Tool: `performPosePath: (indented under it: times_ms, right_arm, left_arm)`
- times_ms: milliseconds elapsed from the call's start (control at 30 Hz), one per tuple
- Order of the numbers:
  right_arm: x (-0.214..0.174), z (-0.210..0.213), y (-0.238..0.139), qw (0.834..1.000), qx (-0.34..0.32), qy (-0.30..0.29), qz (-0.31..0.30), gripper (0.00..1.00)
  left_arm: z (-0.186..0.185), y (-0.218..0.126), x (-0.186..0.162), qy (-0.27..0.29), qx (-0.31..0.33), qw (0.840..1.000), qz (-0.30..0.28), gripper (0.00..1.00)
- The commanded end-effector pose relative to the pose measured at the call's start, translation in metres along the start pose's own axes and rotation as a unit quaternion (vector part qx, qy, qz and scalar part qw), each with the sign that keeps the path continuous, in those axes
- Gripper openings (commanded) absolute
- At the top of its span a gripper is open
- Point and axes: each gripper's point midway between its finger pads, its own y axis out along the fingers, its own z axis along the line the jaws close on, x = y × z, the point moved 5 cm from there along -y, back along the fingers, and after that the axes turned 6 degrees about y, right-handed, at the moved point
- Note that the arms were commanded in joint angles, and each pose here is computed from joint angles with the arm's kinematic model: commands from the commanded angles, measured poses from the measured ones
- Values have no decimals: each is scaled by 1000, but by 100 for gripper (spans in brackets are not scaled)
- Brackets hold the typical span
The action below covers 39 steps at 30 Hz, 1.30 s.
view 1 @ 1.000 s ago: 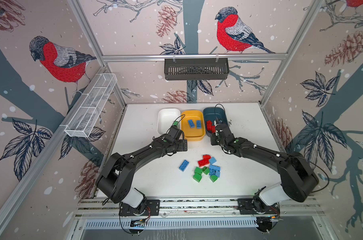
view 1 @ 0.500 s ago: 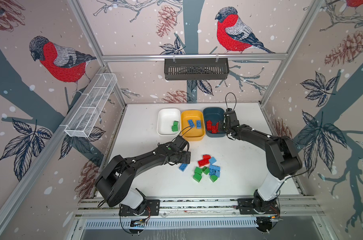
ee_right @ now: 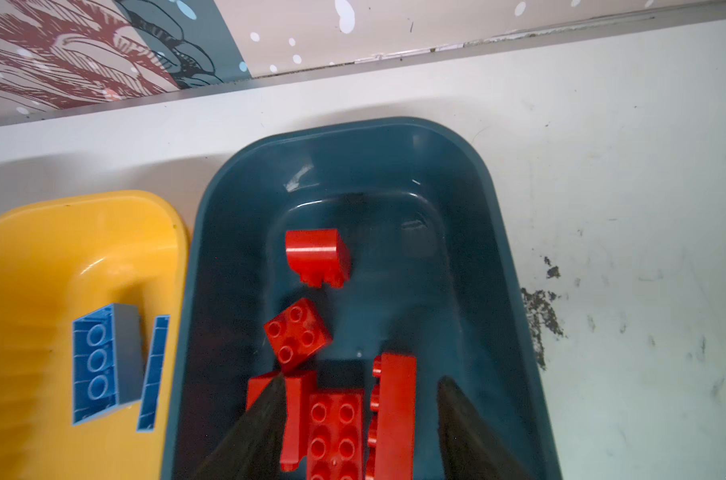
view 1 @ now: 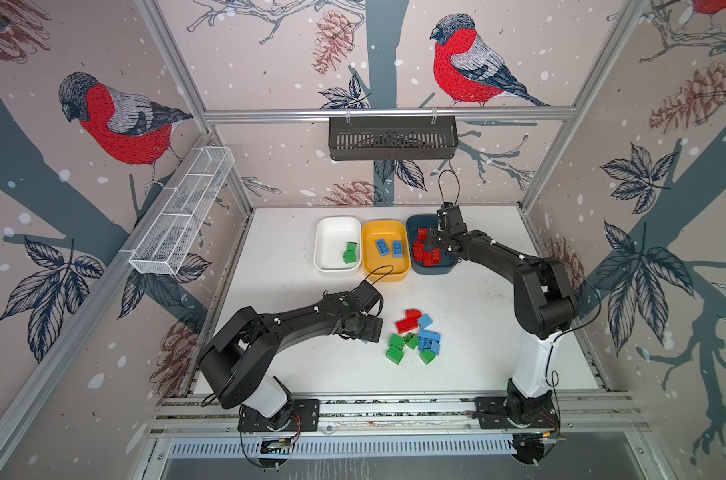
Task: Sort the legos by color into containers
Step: 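Carry the red brick into the teal tub while the left lowers onto a blue brick, then carry the blue brick into the yellow tub and open the left gripper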
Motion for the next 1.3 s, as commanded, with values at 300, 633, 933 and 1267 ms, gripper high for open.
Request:
performPosePath:
  times_ms: [300,633,933,1267]
  right_arm:
    - [-5,27,-49,998,55,19,-24,80]
    - [-16,33,-72,998,52,19,-41,99]
    - [-25,21,-84,997,44,35,-58,99]
    - [-26,9,-104,994,40,50,-93,100]
  left_arm:
    - [-8,13,-3,29,20,999,18,61]
    - [-13,17,4,32,20,999,7,32]
    - [-24,0,36,22,7,999,-40,22]
    - [-24,-46,150,-35,-17,980,-197,22]
